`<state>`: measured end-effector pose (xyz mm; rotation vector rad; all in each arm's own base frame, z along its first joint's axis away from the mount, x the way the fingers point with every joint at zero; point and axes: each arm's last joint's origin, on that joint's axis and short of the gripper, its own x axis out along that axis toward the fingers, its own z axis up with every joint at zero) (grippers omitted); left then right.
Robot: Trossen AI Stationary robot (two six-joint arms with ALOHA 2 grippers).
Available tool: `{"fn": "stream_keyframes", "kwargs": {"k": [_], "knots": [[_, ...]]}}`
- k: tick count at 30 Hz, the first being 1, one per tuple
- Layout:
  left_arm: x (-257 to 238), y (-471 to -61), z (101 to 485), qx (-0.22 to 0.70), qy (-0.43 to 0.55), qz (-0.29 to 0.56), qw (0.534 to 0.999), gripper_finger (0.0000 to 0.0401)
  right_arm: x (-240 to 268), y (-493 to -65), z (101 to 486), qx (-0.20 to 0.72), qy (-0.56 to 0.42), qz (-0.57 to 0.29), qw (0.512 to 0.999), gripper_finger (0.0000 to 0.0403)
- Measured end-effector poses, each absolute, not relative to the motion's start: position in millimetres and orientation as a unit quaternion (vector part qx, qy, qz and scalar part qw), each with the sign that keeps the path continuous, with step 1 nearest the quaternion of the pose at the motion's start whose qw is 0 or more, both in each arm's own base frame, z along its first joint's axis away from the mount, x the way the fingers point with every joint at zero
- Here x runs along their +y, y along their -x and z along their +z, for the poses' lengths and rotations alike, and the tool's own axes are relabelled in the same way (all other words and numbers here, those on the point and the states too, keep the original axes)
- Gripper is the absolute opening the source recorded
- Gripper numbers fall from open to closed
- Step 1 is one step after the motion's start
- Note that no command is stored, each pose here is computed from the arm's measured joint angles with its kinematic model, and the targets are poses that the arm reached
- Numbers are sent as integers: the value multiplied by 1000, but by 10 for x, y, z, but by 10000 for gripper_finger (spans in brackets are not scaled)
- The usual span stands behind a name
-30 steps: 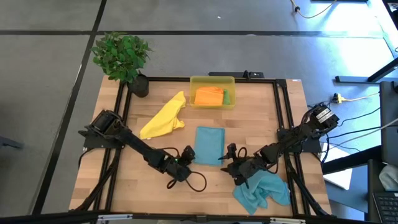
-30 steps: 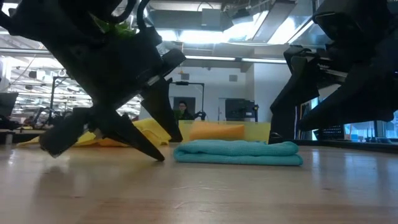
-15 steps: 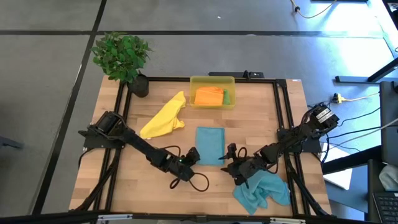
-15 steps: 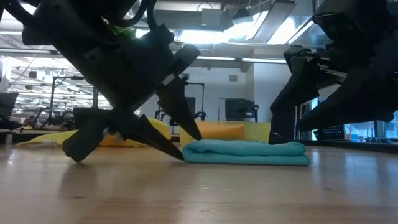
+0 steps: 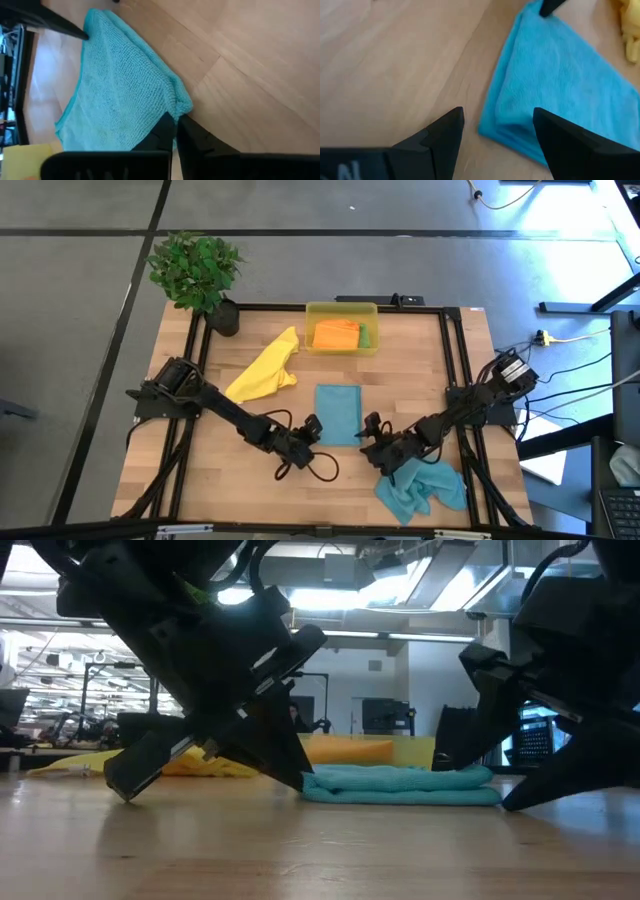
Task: Fold microfiber towels
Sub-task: Fold the top blue microfiber cloth
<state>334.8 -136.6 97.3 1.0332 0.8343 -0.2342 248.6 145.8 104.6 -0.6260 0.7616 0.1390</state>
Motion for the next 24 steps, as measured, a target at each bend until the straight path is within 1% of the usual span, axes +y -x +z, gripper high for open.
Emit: {"fn": "stream_keyframes", "kwargs": {"k": [9,14,20,24], "knots": [[-1364,-3351,971,386,-464,-113,790,1,1506,-2527,1063,391,353,61,848,243],[-1362,-3356,1053,377,-409,-100,825,0,1502,-2513,1058,395,362,54,843,243],[-1325,-3362,1209,365,-362,-103,852,0,1528,-2494,1054,392,362,49,844,243],[-1273,-3381,1230,367,-334,-100,863,0,1555,-2480,1055,386,367,47,845,243]]}}
